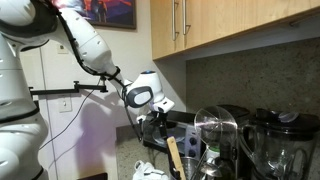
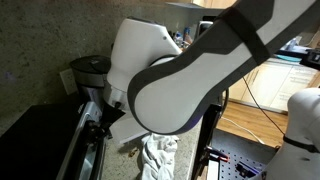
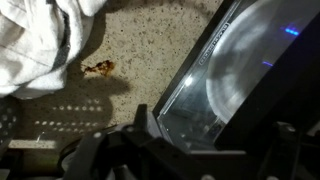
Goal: Open the mini oven door then place the plate on top of the mini oven
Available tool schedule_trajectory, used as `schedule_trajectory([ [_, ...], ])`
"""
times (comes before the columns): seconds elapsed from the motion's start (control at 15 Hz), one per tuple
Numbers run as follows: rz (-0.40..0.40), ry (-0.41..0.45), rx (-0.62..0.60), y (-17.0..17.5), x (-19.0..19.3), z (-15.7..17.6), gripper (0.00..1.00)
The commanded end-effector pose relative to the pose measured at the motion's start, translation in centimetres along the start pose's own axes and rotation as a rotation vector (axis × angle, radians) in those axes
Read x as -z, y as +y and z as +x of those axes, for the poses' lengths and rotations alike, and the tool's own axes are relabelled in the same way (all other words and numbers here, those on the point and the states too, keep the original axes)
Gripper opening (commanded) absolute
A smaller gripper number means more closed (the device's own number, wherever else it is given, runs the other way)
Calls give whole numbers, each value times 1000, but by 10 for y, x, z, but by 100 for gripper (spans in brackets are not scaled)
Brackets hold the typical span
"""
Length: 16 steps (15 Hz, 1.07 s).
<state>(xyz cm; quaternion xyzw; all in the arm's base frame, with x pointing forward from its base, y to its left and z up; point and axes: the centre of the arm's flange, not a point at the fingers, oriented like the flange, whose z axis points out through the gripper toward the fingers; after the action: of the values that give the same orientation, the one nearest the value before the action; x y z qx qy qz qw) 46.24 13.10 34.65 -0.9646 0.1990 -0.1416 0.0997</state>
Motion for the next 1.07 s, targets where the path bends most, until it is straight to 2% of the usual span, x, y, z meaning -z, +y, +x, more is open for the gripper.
schedule_trajectory([
  [0.0,-10,12,-37,10,20,-19,100],
  [0.47,-64,-26,-87,41,30,-57,100],
  [1.0,-134,-12,-187,80,-2,-80,100],
])
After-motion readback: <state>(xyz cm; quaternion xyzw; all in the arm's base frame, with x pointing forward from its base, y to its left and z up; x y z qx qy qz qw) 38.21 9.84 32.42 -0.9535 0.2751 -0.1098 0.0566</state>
